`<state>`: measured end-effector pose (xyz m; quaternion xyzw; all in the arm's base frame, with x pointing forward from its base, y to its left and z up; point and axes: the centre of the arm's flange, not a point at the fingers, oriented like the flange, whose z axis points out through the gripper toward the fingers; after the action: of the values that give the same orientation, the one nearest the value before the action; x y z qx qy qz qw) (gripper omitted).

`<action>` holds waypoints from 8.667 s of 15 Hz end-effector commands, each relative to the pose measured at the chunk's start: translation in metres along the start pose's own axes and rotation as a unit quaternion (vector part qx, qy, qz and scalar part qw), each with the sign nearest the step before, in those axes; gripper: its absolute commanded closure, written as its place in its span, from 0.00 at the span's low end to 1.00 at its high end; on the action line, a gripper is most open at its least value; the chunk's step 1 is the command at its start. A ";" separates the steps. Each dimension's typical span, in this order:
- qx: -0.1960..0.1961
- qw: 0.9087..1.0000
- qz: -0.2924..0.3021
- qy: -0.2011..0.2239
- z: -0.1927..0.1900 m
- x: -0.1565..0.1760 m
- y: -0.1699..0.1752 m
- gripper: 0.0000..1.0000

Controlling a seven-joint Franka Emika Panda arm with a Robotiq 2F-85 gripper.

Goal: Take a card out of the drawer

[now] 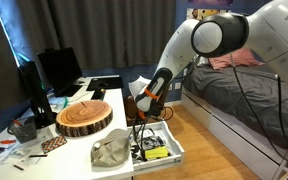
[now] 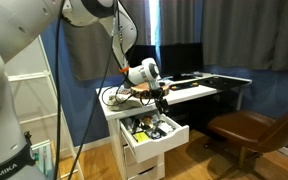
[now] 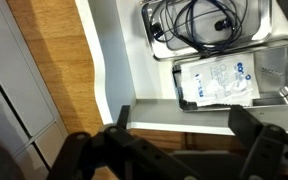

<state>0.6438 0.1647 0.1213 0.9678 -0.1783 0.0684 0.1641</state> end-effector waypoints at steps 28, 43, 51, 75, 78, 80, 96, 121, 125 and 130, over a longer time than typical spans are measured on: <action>0.062 0.995 -0.055 -0.047 0.084 0.035 -0.096 0.20; 0.079 0.992 -0.051 -0.087 0.071 0.029 -0.085 0.09; 0.086 0.989 -0.047 -0.109 0.065 0.025 -0.076 0.05; 0.050 0.991 -0.051 -0.114 0.082 0.032 -0.064 0.07; 0.057 0.991 -0.054 -0.110 0.081 0.033 -0.066 0.07; 0.063 0.991 -0.055 -0.101 0.079 0.035 -0.068 0.08; 0.066 0.990 -0.069 -0.105 0.094 0.034 -0.078 0.32; 0.072 0.992 -0.072 -0.077 0.036 0.037 -0.074 0.95; 0.081 0.990 -0.077 -0.086 0.022 0.034 -0.074 0.95; 0.097 0.988 -0.081 -0.082 -0.011 0.021 -0.068 0.96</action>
<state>0.7146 0.2162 0.0852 0.9912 -0.1120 -0.0052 0.0702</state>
